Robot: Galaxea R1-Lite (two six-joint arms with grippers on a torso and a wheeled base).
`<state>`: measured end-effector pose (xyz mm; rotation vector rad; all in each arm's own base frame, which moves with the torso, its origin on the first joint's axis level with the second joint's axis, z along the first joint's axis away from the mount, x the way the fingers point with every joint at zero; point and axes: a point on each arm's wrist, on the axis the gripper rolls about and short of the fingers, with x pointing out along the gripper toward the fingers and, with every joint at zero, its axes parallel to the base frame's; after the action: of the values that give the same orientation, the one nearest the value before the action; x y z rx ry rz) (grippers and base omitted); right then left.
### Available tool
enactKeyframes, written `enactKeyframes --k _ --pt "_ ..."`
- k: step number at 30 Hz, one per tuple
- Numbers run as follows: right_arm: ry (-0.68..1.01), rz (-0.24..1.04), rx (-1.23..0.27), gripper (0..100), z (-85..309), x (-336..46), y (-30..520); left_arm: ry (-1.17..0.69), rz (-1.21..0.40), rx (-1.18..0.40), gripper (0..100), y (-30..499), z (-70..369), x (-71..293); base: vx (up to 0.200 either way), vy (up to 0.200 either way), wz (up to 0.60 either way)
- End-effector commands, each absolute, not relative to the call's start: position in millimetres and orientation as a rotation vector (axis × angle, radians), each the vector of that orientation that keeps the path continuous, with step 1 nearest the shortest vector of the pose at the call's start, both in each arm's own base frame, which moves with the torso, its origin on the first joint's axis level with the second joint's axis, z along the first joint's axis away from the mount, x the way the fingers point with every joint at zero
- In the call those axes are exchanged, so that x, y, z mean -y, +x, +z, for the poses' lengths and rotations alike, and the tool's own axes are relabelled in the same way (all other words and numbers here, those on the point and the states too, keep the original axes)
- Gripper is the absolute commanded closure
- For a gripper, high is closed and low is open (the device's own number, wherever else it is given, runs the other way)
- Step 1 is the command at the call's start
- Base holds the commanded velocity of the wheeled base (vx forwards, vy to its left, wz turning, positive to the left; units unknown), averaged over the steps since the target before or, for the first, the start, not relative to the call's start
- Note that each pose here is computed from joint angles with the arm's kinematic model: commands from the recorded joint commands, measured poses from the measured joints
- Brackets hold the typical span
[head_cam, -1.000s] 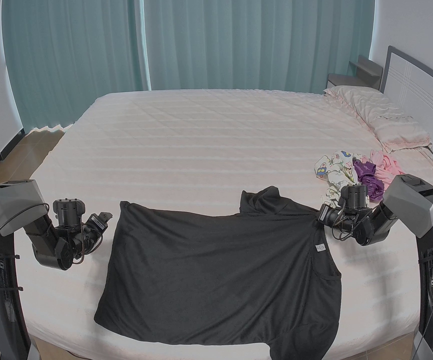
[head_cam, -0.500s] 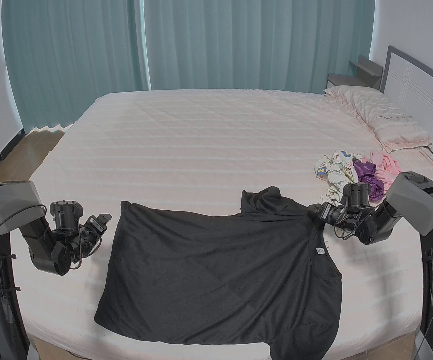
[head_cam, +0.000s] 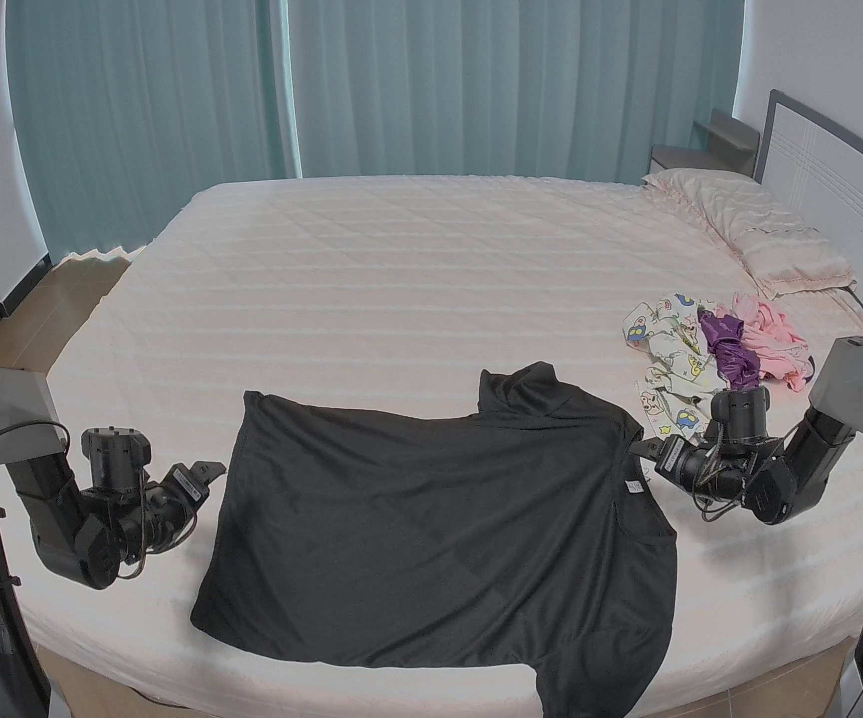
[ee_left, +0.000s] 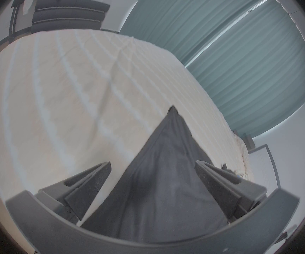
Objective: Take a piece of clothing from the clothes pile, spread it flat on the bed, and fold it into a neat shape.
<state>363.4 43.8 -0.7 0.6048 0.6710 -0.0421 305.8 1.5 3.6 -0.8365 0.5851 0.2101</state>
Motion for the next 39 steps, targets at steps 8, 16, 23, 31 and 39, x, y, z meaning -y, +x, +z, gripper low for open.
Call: enactKeyframes --k 8,16,23,31,39 --pt "0.703 -0.044 -0.687 0 8 -50 292 -0.821 0.171 -0.733 0 234 -3 10 -0.200 0.000 0.00" --pt "0.754 -0.054 -0.707 0 1 -55 286 -0.790 0.198 -0.769 0 248 -28 12 -0.050 0.000 0.00" --pt "0.750 -0.045 -0.728 0 -2 -59 281 -0.755 0.214 -0.720 0 266 -35 20 0.000 0.000 0.00" --pt "0.752 -0.012 -0.684 0 -2 -62 275 -0.733 0.197 -0.695 0 284 -41 33 0.000 0.000 0.00" --pt "0.740 -0.016 -0.696 0 -8 -61 272 -0.662 0.269 -0.739 100 280 -48 31 0.000 0.000 0.00"
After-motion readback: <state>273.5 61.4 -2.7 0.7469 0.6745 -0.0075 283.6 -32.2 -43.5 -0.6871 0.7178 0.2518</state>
